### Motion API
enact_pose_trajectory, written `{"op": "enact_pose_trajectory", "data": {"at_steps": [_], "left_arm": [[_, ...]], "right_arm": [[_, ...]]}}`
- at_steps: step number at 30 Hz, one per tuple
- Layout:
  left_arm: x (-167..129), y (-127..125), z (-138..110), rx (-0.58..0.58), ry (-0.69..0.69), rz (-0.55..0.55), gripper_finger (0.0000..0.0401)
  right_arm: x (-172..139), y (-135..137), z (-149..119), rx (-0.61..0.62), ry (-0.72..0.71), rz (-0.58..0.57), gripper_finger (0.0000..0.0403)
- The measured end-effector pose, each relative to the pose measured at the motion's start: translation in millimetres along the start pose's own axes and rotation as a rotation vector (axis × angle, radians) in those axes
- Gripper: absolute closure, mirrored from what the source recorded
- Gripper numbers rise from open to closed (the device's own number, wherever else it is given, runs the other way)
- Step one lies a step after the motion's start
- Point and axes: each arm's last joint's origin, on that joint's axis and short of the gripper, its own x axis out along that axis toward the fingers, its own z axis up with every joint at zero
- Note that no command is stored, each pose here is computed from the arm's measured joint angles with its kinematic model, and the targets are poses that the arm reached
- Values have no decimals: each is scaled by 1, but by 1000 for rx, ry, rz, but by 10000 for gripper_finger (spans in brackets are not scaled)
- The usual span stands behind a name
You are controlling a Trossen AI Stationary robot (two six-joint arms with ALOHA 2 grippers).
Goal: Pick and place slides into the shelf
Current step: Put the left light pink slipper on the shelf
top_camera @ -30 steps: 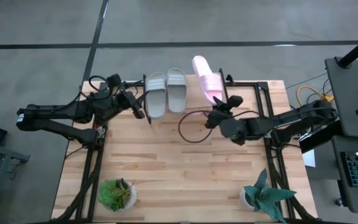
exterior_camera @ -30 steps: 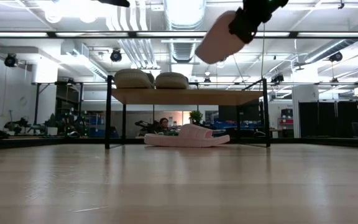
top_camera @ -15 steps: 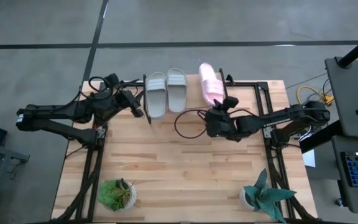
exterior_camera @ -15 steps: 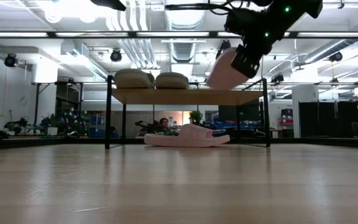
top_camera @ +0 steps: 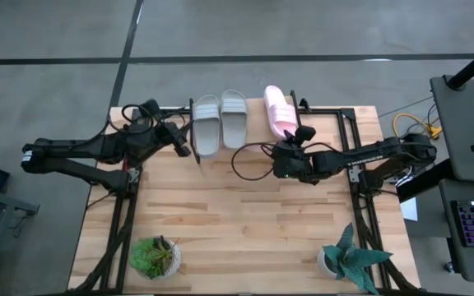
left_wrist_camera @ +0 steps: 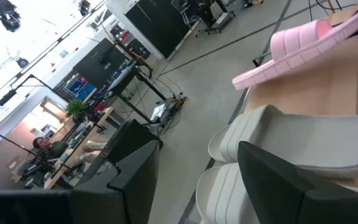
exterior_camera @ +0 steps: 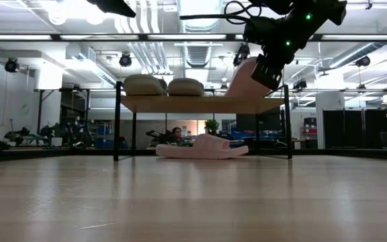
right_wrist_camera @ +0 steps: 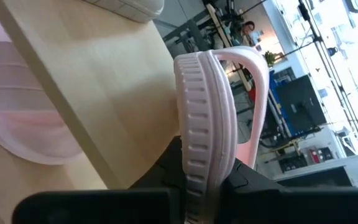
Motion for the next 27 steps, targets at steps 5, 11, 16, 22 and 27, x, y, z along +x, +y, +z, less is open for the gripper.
{"op": "enact_pose_trajectory", "data": {"at_steps": [5,11,16,22,27], "left_arm": [[0,-3,-5,10,7,-4,198],[-1,-2,-6,9,19,19,198],[-1,-2,-6,10,20,19,198],[-1,-2,-6,10,20,19,198],[-1,-2,-6,11,20,19,198]], "right_arm": [[7,-3,-1,-34,23,-14,379],[14,-6,-2,-64,43,-19,376],[14,-4,-2,-77,37,26,346],[14,-3,-2,-98,35,33,294],[14,-1,-3,-115,27,102,245]]}}
